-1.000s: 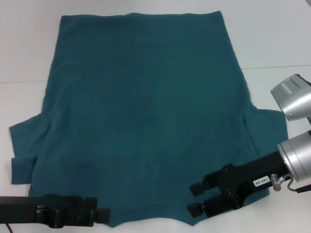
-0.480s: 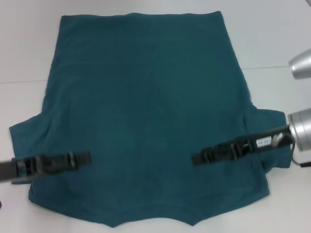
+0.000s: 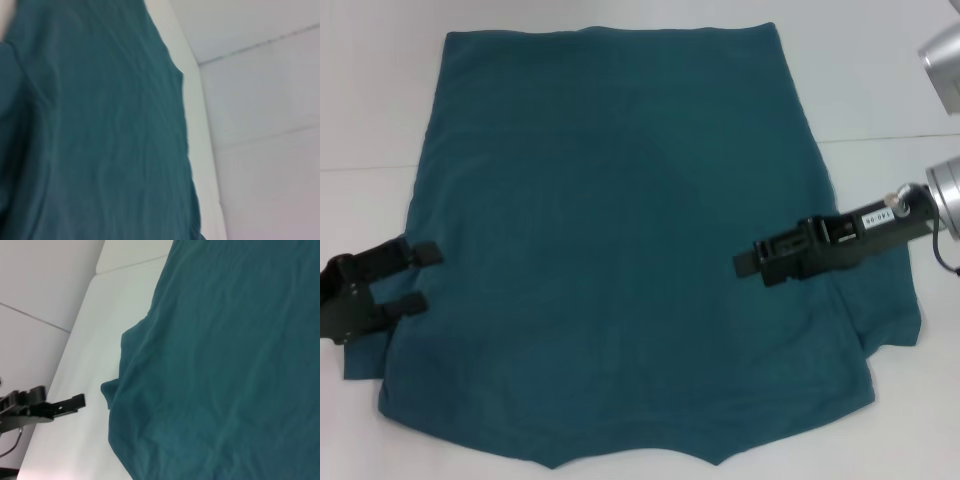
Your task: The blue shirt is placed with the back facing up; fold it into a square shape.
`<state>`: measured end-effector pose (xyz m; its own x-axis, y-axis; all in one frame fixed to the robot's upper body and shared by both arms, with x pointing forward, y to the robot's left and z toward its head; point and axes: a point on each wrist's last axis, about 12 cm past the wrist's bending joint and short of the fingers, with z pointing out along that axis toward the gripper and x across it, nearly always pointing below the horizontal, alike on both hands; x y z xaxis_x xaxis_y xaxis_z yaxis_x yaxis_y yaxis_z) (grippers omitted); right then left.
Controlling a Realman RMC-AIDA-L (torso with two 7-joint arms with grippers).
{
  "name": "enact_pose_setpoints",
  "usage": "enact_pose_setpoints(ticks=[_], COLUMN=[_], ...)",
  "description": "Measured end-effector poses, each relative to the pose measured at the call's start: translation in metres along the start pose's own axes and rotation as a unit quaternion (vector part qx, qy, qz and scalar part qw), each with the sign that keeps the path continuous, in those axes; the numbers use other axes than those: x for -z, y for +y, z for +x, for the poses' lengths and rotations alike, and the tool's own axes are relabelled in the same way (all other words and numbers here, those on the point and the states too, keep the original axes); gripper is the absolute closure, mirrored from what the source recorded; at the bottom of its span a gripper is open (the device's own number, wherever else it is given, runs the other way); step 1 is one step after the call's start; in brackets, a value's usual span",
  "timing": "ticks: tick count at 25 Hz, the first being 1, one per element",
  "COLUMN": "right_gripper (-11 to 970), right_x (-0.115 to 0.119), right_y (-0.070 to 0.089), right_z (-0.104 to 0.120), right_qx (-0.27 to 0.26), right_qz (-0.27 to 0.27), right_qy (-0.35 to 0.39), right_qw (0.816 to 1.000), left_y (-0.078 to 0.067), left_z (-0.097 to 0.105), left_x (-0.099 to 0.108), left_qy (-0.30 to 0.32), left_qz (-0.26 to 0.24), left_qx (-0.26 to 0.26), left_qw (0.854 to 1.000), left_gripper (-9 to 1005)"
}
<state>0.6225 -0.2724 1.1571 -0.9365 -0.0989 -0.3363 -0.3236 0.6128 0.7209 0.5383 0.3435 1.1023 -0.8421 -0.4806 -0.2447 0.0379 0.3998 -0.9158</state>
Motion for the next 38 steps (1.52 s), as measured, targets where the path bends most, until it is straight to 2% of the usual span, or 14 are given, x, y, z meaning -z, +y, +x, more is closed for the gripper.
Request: enact_pose_setpoints(ticks=[5,11,22,31,38], right_gripper=[256,255,255,256,255], right_x=[-0.001,-0.007,-0.006,-0.005,-0.005], right_y=[0.011,0.012,0.007,0.008,0.007], right_z=[-0.012,-0.012,-0.008,-0.009,-0.009], right_qx=[0.01,0.013,0.007,0.008,0.007], right_qz=[0.013,0.024,0.025,0.026,0.026], right_qy=[0.019,0.034,0.032,0.028,0.026], right_qw=[1.0,0.999,0.999,0.999,0.999], left_y=[0.008,0.028,0.04,0.051,0.054], left_z=[-0.007,-0.014,-0.017,-0.013,-0.009], left_x=[0.001,0.005,0.011,0.026,0.019], left_qy=[-0.033,-0.076,-0.106,-0.135,-0.11], left_qz=[-0.033,-0.104,-0.139,-0.152,-0.17], left_qx=[0.025,0.043,0.049,0.067,0.062], left_qw=[0.999,0.991,0.983,0.977,0.977], left_gripper=[78,77,79,81,82])
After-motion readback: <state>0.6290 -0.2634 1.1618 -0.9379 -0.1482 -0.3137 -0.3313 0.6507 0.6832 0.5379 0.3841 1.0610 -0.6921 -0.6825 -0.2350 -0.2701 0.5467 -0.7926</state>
